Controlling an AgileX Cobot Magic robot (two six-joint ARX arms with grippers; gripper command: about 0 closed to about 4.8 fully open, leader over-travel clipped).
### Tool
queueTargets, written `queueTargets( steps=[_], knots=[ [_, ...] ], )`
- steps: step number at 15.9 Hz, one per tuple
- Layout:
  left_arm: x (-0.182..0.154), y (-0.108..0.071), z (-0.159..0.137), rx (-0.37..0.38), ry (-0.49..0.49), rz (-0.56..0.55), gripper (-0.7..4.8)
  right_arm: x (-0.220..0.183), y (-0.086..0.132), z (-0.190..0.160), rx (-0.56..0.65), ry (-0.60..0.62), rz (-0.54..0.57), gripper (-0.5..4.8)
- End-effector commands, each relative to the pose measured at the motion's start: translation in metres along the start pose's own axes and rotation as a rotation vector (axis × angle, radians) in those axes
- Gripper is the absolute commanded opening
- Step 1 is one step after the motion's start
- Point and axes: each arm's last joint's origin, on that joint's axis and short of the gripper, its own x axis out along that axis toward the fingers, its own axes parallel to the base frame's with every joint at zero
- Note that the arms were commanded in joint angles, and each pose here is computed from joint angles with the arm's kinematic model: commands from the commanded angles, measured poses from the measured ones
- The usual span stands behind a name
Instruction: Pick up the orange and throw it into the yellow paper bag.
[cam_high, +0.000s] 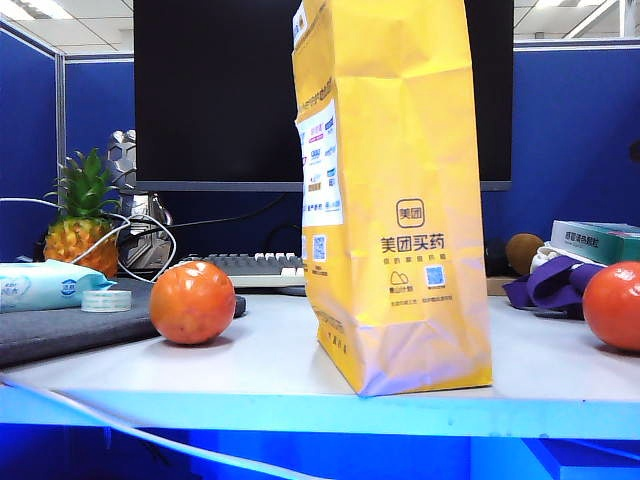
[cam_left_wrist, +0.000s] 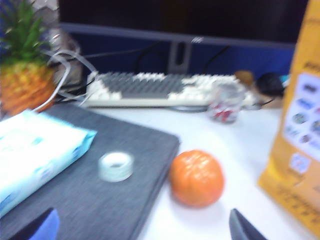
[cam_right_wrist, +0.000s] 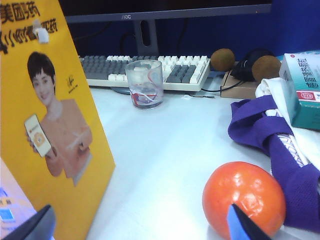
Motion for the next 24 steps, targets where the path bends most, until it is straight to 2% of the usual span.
queueTargets(
  steps=[1,6,9,11,15,17,19,22,24],
  knots=[
    [0.000,0.001,0.000,0.006,0.014,0.020,4.79,0.000,0.000,0.003,0.003,-0.052,0.010,4.79],
    [-0.001,0.000,0.015,-0.005,-0.002,0.020,4.79,0.000,0.000,0.004,-0.007,-0.065,-0.010,4.79],
    [0.009,-0.002,0.052,-0.047,-0.041,0.028,4.79,0.000,-0.005,0.004,-0.005,-0.079,-0.165,4.79],
    [0.029,-0.004,0.073,-0.012,0.036,0.024,4.79,-0.001,-0.007,0.005,-0.015,-0.092,-0.239,4.79],
    [0.084,-0.013,0.112,0.049,0.226,-0.181,4.79,-0.003,-0.006,0.021,-0.043,-0.126,-0.273,4.79],
    [0.105,-0.014,0.128,0.120,0.273,-0.187,4.79,0.001,-0.006,0.032,-0.044,-0.115,-0.306,4.79],
    [0.114,-0.015,0.139,0.178,0.268,-0.189,4.79,0.011,-0.007,0.042,-0.074,-0.060,-0.311,4.79],
    [0.115,-0.015,0.149,0.185,0.244,-0.187,4.79,0.042,-0.009,0.065,-0.103,0.072,-0.338,4.79],
    [0.114,-0.015,0.146,0.186,0.277,-0.189,4.79,0.077,-0.010,0.079,-0.099,0.277,-0.272,4.79]
  ],
)
